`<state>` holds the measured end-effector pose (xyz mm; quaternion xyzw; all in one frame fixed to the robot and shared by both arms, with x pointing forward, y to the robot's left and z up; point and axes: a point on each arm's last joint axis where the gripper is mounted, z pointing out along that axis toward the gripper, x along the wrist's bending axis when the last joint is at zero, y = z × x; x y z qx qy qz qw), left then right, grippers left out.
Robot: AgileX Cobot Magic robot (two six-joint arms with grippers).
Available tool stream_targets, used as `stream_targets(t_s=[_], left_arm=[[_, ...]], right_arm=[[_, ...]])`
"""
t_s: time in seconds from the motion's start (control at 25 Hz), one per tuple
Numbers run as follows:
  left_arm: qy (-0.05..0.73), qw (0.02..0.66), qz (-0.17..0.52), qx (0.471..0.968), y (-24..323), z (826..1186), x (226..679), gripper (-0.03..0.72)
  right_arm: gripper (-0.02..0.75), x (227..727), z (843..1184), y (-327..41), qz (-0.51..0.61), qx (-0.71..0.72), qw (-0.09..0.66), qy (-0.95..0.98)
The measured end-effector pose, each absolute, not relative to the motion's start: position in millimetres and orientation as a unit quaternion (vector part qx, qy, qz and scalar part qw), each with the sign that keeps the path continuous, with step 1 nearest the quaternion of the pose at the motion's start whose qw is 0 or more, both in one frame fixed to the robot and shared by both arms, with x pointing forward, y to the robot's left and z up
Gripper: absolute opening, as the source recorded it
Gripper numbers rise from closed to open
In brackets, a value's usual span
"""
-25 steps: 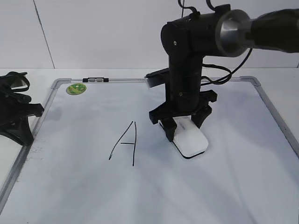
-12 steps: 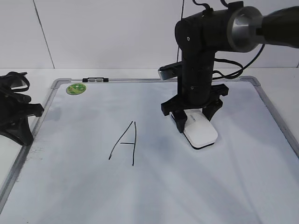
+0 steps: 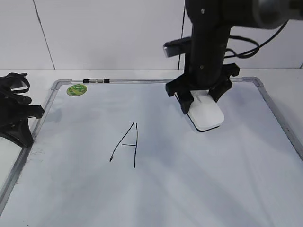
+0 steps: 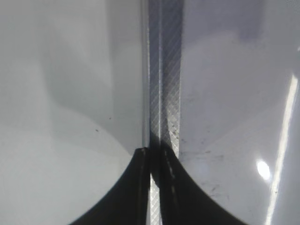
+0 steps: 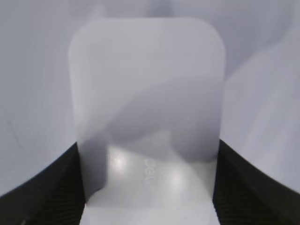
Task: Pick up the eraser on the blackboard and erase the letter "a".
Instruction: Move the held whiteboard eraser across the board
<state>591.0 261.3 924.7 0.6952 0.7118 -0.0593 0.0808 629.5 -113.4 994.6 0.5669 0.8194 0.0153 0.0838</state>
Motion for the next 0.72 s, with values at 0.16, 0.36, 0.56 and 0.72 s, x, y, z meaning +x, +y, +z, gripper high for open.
stream_targets(t_s=[0.16, 0.36, 0.56, 0.72], left_arm=[[0.712, 0.081, -0.058, 0.695, 261.3, 924.7, 591.1, 0.015], [0.712, 0.082, -0.058, 0.695, 261.3, 925.0, 591.5, 0.015], [0.712, 0.082, -0.058, 0.695, 261.3, 925.0, 591.5, 0.015], [0.712, 0.082, -0.058, 0.695, 261.2, 925.1, 591.5, 0.015]], right_arm=[[0.570, 620.9, 1035.8, -121.0, 0.051, 0.576, 0.120, 0.807], [0.570, 608.4, 1075.2, -129.3, 0.089, 0.592, 0.152, 0.786], [0.570, 587.4, 1103.8, -145.5, 0.104, 0.608, 0.185, 0.765], [0.570, 569.5, 1110.2, -162.3, 0.090, 0.621, 0.209, 0.750]])
